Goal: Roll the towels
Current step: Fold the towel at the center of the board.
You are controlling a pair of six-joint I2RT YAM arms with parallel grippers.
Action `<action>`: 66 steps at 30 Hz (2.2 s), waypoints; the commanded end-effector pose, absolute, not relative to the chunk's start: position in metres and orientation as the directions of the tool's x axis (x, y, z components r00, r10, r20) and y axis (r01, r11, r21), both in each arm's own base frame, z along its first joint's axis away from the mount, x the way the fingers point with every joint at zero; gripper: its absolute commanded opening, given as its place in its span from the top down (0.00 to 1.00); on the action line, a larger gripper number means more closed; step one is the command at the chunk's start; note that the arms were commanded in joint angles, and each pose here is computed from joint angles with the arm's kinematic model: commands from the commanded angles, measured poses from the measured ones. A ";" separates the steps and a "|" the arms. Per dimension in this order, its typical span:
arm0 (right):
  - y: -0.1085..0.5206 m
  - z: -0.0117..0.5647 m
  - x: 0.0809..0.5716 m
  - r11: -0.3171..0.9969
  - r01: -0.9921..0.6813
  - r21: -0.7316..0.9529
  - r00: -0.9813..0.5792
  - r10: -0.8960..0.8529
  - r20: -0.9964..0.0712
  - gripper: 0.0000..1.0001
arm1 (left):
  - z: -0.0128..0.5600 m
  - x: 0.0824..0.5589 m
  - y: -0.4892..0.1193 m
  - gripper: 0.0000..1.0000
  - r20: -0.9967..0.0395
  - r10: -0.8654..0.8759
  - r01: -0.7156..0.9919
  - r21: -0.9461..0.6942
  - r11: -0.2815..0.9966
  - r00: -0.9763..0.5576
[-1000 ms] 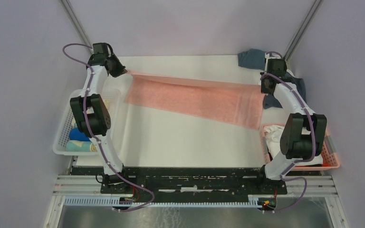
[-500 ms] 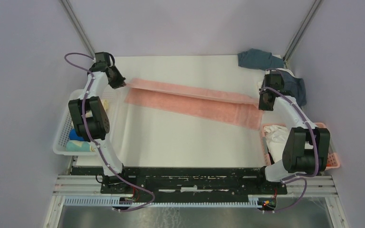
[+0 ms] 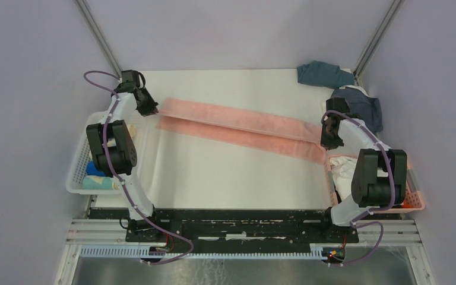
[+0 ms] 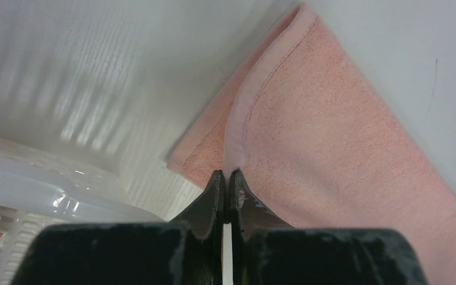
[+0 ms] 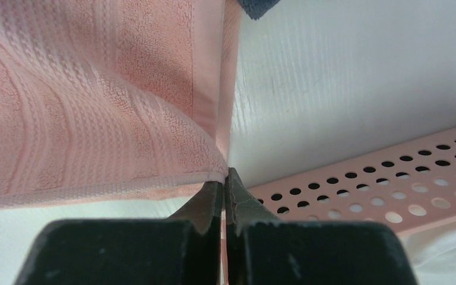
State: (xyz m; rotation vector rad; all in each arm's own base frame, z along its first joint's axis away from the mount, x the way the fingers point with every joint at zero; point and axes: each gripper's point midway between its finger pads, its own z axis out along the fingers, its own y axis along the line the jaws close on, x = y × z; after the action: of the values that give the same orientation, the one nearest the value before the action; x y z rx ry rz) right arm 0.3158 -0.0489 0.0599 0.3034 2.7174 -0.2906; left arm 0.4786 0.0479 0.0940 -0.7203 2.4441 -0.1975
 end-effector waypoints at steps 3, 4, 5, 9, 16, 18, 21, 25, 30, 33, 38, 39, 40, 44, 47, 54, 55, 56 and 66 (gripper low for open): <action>-0.067 0.080 0.320 0.923 0.312 -0.228 -0.883 0.193 -0.428 0.95 | 0.119 0.483 0.070 0.97 -0.593 -0.499 -0.452 -0.240 0.859 -0.632; -0.066 0.079 0.321 0.923 0.310 -0.228 -0.885 0.193 -0.424 0.94 | 0.117 0.482 0.068 0.97 -0.591 -0.496 -0.451 -0.237 0.860 -0.636; -0.066 0.078 0.320 0.923 0.310 -0.226 -0.886 0.195 -0.420 0.94 | 0.114 0.480 0.068 0.97 -0.587 -0.495 -0.453 -0.232 0.861 -0.640; -0.063 0.074 0.318 0.925 0.308 -0.222 -0.895 0.203 -0.398 0.90 | 0.103 0.473 0.066 0.96 -0.568 -0.499 -0.465 -0.217 0.858 -0.655; -0.049 0.084 0.314 0.935 0.322 -0.147 -0.878 0.237 -0.415 0.68 | 0.117 0.470 0.065 0.77 -0.606 -0.506 -0.474 -0.231 0.850 -0.613; -0.044 0.089 0.311 0.936 0.332 -0.113 -0.868 0.257 -0.425 0.61 | 0.125 0.472 0.062 0.72 -0.619 -0.507 -0.465 -0.246 0.850 -0.600; -0.040 0.095 0.304 0.934 0.347 -0.088 -0.858 0.278 -0.431 0.54 | 0.135 0.473 0.054 0.58 -0.632 -0.499 -0.446 -0.259 0.857 -0.593; -0.040 0.117 0.296 0.931 0.357 -0.072 -0.828 0.279 -0.487 0.50 | 0.144 0.471 0.040 0.52 -0.648 -0.479 -0.419 -0.260 0.870 -0.592; -0.038 0.140 0.295 0.940 0.338 -0.039 -0.789 0.261 -0.556 0.41 | 0.151 0.468 0.018 0.45 -0.676 -0.432 -0.370 -0.246 0.896 -0.597; -0.032 0.139 0.301 0.948 0.319 -0.006 -0.783 0.260 -0.565 0.40 | 0.140 0.470 -0.006 0.43 -0.665 -0.389 -0.322 -0.228 0.919 -0.637; -0.019 0.132 0.316 0.952 0.296 0.073 -0.769 0.283 -0.574 0.39 | 0.112 0.476 -0.059 0.42 -0.632 -0.296 -0.217 -0.202 0.955 -0.716; -0.018 0.131 0.320 0.952 0.296 0.080 -0.766 0.287 -0.575 0.39 | 0.104 0.478 -0.069 0.42 -0.623 -0.279 -0.198 -0.198 0.960 -0.731; -0.017 0.129 0.323 0.951 0.295 0.087 -0.766 0.290 -0.574 0.38 | 0.097 0.480 -0.076 0.42 -0.614 -0.267 -0.185 -0.195 0.963 -0.743; -0.013 0.120 0.335 0.952 0.287 0.104 -0.772 0.295 -0.564 0.37 | 0.064 0.483 -0.089 0.42 -0.564 -0.244 -0.174 -0.175 0.969 -0.789; -0.011 0.112 0.341 0.953 0.283 0.111 -0.778 0.296 -0.555 0.36 | 0.044 0.483 -0.073 0.41 -0.543 -0.241 -0.211 -0.119 0.970 -0.804; 0.003 0.098 0.358 0.954 0.232 0.187 -0.796 0.297 -0.527 0.35 | 0.022 0.475 -0.004 0.41 -0.500 -0.325 -0.348 -0.050 0.936 -0.803; 0.004 0.096 0.360 0.952 0.234 0.198 -0.795 0.305 -0.525 0.35 | 0.023 0.475 0.005 0.41 -0.501 -0.337 -0.364 -0.046 0.930 -0.797; 0.004 0.095 0.363 0.948 0.239 0.210 -0.791 0.315 -0.524 0.35 | 0.023 0.476 0.011 0.41 -0.502 -0.345 -0.373 -0.048 0.927 -0.793; 0.014 0.084 0.393 0.895 0.255 0.367 -0.764 0.419 -0.491 0.44 | 0.063 0.489 -0.034 0.37 -0.554 -0.311 -0.263 -0.167 0.950 -0.772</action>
State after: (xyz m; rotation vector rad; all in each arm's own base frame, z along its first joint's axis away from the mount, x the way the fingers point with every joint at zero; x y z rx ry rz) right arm 0.3587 0.0062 0.0652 0.4699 2.5910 0.2531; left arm 0.4759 0.0065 0.0267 -0.5656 2.5503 -0.0090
